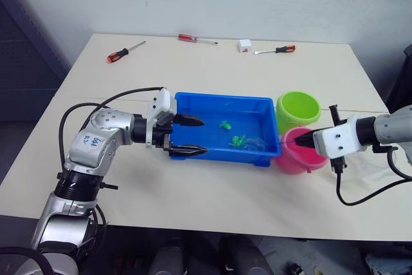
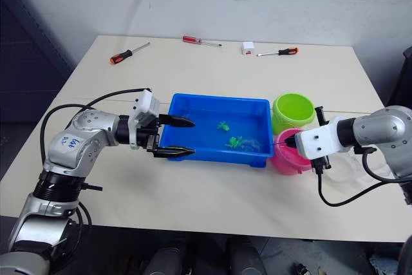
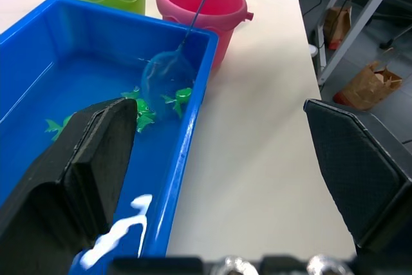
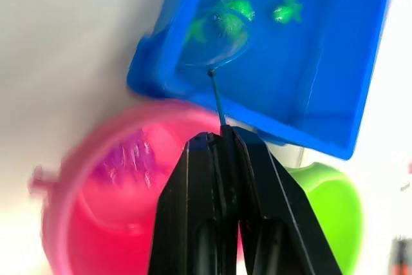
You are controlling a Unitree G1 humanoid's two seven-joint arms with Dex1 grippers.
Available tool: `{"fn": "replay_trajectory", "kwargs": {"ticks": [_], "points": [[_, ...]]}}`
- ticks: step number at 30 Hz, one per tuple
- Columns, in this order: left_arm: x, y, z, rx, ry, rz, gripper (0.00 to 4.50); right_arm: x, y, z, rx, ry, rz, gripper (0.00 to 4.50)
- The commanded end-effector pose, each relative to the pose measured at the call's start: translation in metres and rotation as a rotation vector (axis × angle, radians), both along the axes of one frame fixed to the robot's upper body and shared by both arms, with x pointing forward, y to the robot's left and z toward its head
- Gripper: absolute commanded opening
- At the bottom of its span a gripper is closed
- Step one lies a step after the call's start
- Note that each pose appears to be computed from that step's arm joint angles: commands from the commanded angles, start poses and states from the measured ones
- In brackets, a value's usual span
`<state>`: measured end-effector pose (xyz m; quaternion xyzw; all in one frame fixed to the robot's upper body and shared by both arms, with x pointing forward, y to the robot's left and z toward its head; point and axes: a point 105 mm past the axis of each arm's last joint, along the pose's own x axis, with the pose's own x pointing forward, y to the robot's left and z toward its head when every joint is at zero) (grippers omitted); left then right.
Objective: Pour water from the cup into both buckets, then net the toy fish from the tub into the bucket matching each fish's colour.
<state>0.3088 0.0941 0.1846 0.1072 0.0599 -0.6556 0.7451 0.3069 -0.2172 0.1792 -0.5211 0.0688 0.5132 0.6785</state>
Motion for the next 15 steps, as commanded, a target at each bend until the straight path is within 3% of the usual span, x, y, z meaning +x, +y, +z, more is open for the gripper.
{"fn": "replay_trajectory", "kwargs": {"ticks": [1, 15], "points": [[0.0002, 0.0059, 0.0103, -0.019, -0.037, 0.011, 4.48, 0.0003, -0.0021, 0.0112, 0.165, 0.071, -0.099, 0.0], [0.004, 0.0104, 0.0136, -0.018, -0.035, 0.021, 4.48, -0.0052, -0.0073, 0.0151, 0.47, 0.28, -0.3, 0.0]]}}
